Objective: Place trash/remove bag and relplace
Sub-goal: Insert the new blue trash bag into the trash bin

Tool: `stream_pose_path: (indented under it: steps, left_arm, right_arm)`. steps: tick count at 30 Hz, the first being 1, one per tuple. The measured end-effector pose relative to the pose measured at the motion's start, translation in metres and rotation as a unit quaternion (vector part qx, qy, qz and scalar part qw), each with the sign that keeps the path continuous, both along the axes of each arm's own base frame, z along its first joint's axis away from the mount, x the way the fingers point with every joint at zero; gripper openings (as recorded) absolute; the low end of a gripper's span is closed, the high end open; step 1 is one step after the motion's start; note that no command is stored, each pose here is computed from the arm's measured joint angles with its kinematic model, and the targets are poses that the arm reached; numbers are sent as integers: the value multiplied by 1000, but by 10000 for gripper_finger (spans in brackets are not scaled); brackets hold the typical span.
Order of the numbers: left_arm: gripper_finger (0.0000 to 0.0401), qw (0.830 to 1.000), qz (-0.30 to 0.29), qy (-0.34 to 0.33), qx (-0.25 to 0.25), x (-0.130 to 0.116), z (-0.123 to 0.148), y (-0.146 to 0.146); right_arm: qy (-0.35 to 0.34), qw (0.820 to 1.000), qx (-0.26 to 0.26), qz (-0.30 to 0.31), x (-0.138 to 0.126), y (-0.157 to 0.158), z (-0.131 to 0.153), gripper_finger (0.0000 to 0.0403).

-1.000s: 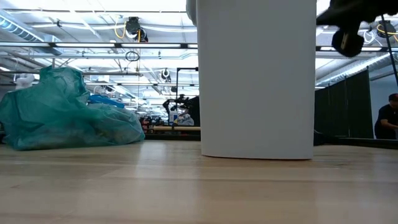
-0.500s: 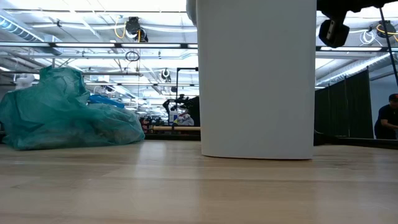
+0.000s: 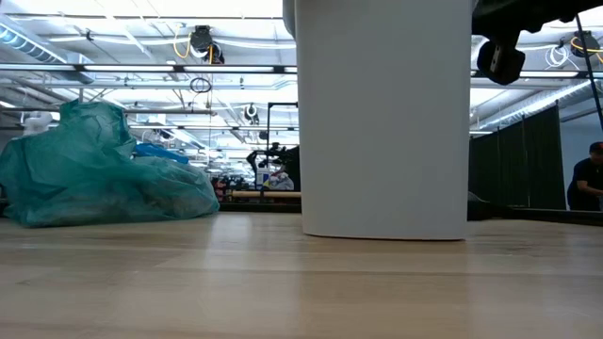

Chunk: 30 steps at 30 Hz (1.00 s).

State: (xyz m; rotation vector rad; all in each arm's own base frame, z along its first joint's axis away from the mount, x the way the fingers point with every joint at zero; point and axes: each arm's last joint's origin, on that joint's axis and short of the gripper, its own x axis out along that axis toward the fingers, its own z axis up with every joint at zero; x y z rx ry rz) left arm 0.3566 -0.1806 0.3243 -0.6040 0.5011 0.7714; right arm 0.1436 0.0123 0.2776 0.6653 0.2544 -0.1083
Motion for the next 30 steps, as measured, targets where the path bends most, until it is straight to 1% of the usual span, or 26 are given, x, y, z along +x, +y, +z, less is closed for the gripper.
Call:
stream_pose_path:
  steps: [7, 11, 15, 18, 21, 24, 26, 28, 30]
  left_arm:
    - [0, 1000, 3, 1, 0, 2, -4, 2]
    - [0, 1000, 7, 12, 2, 9, -13, 2]
    - [0, 1000, 4, 14, -8, 12, -17, 1]
    - [0, 1000, -6, -9, -20, 9, -10, -6]
    - [0, 997, -29, -58, -30, 4, 5, -19]
    - [0, 992, -64, -111, -21, 5, 19, -33]
    - [0, 987, -89, -130, -11, 7, 24, -39]
    - [0, 986, -88, -142, 6, 10, 25, -40]
    - [0, 986, -70, -147, 35, 13, 25, -36]
  right_arm:
    - [28, 1000, -10, 2, 6, 1, -7, 0]
    - [48, 999, -18, 3, 11, 1, -11, 0]
    - [62, 998, -20, 3, 12, 1, -14, 0]
    - [46, 999, -17, 3, 9, 1, -11, 0]
    - [43, 999, -16, 3, 8, 1, -10, 0]
    - [43, 999, -15, 3, 8, 1, -10, 0]
    - [41, 999, -13, 2, 8, 1, -9, 0]
    - [41, 999, -12, 2, 8, 1, -9, 0]
    - [41, 999, -12, 2, 8, 1, -9, 0]
